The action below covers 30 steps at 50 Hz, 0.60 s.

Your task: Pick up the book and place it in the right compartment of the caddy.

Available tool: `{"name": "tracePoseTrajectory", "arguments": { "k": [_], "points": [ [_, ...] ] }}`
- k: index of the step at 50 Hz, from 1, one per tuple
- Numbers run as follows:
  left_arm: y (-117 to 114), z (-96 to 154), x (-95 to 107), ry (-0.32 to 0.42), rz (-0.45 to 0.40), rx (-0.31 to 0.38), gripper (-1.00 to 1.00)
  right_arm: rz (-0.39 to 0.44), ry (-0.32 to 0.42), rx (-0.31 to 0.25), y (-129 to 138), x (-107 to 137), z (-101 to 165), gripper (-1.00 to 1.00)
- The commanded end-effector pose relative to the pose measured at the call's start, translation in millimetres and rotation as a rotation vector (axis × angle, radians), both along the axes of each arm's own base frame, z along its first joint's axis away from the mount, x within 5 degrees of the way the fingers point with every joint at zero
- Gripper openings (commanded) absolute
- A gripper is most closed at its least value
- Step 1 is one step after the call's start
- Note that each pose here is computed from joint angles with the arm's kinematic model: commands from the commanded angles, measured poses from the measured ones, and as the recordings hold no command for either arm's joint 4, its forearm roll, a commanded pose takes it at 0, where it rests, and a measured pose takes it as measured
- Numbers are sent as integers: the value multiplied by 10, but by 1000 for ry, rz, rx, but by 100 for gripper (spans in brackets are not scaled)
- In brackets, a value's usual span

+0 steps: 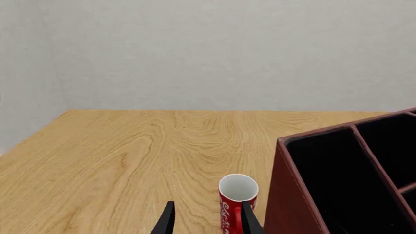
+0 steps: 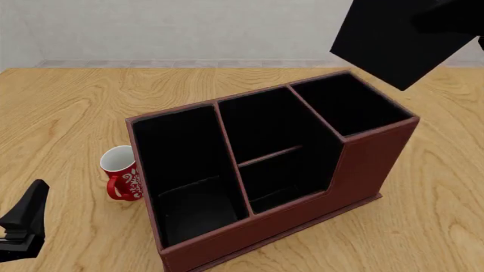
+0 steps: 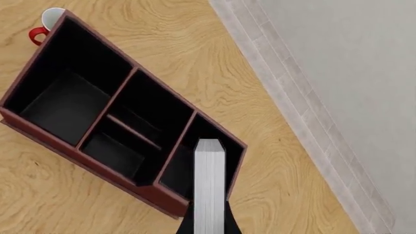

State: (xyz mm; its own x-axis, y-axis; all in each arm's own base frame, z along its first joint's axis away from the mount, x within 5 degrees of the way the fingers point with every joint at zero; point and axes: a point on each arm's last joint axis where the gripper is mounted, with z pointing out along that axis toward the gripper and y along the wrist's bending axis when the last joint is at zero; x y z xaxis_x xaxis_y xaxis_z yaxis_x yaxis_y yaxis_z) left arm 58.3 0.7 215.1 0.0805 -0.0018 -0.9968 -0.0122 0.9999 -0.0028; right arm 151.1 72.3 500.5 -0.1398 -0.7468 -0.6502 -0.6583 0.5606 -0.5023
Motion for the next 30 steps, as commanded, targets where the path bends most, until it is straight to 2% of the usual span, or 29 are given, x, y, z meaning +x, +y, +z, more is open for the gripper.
{"name": "tracePoseTrajectory", "arguments": {
  "k": [1,30],
  "points": [
    [2,3,7,0,4,0,100,-74,43,77,26,85,14,-100],
    [2,4,4,-1,4,1,100,-174,116,90,125,658,-42,-100]
  ]
}}
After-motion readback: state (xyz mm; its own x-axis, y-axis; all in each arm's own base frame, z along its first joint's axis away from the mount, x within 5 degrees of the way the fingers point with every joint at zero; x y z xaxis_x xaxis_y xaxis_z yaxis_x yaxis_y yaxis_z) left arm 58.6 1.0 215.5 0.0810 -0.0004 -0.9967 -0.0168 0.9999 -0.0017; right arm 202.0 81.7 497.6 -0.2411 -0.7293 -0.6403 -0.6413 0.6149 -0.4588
